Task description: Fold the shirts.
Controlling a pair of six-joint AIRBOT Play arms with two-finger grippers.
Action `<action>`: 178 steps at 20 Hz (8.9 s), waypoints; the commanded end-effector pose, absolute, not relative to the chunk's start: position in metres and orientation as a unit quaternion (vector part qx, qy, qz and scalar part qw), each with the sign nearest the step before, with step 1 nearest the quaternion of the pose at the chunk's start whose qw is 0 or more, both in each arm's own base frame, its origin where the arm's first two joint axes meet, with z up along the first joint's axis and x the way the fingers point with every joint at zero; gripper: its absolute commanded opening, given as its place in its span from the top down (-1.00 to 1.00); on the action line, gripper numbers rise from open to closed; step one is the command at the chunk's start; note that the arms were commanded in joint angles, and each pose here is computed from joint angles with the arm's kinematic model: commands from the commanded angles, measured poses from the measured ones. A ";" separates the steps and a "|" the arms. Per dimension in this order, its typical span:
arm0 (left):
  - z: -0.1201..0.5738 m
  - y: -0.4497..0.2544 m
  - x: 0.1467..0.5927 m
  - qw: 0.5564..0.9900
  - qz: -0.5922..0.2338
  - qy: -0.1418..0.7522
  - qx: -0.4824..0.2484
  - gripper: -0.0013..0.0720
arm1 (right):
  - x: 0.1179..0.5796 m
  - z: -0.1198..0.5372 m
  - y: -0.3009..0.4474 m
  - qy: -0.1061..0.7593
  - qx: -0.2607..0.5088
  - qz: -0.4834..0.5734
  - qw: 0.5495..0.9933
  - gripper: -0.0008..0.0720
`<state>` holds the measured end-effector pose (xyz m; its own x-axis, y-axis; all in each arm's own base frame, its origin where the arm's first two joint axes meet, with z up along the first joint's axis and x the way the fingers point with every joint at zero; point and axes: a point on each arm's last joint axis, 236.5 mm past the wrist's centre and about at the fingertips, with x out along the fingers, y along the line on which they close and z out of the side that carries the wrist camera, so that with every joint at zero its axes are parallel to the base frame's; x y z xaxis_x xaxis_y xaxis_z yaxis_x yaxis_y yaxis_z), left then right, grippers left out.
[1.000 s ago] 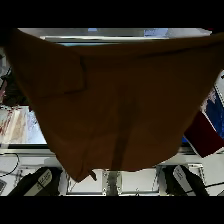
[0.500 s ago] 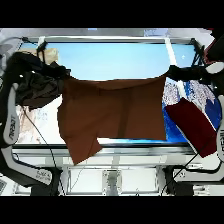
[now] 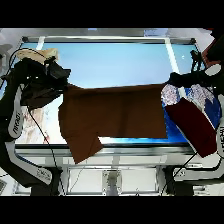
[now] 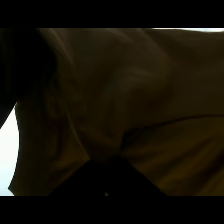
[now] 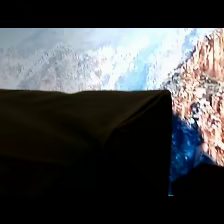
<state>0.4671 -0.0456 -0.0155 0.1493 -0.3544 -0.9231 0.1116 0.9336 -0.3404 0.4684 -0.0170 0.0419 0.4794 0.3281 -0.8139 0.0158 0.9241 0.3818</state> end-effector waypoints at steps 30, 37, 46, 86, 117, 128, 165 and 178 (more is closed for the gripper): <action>-0.073 -0.063 0.162 0.665 -0.056 0.705 -0.240 -0.90 | 0.319 0.092 -0.070 0.462 0.207 -0.001 0.862 0.00; -0.102 -0.062 0.187 0.700 -0.002 0.647 -0.303 -0.90 | 0.335 0.116 -0.041 0.418 0.245 0.061 0.873 0.00; -0.111 -0.088 0.181 0.679 -0.040 0.672 -0.293 -0.07 | 0.335 0.116 -0.040 0.418 0.246 0.062 0.872 0.00; -0.005 -0.098 0.229 0.742 -0.148 0.613 -0.228 0.93 | 0.262 -0.031 0.029 0.469 0.488 0.005 0.736 0.90; -0.038 -0.068 0.468 0.837 -0.039 0.457 -0.298 0.85 | 0.481 -0.059 0.034 0.448 0.360 0.008 0.819 0.90; 0.072 -0.107 0.518 0.891 -0.138 0.363 -0.236 -0.79 | 0.477 0.014 -0.058 0.439 0.330 0.011 0.836 -0.21; -0.092 -0.329 0.425 0.782 -0.280 0.546 -0.112 0.93 | 0.457 0.099 0.113 0.473 0.339 0.362 0.728 0.90; 0.154 -0.124 0.511 0.896 -0.193 0.383 -0.116 0.93 | 0.475 0.203 0.332 0.340 0.289 0.429 0.786 0.90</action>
<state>0.5164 -0.1871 0.1028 0.5576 -0.5033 -0.6601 0.2894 0.8632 -0.4137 0.4570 0.2791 0.1759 0.2646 0.8903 -0.3706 -0.4409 0.4535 0.7746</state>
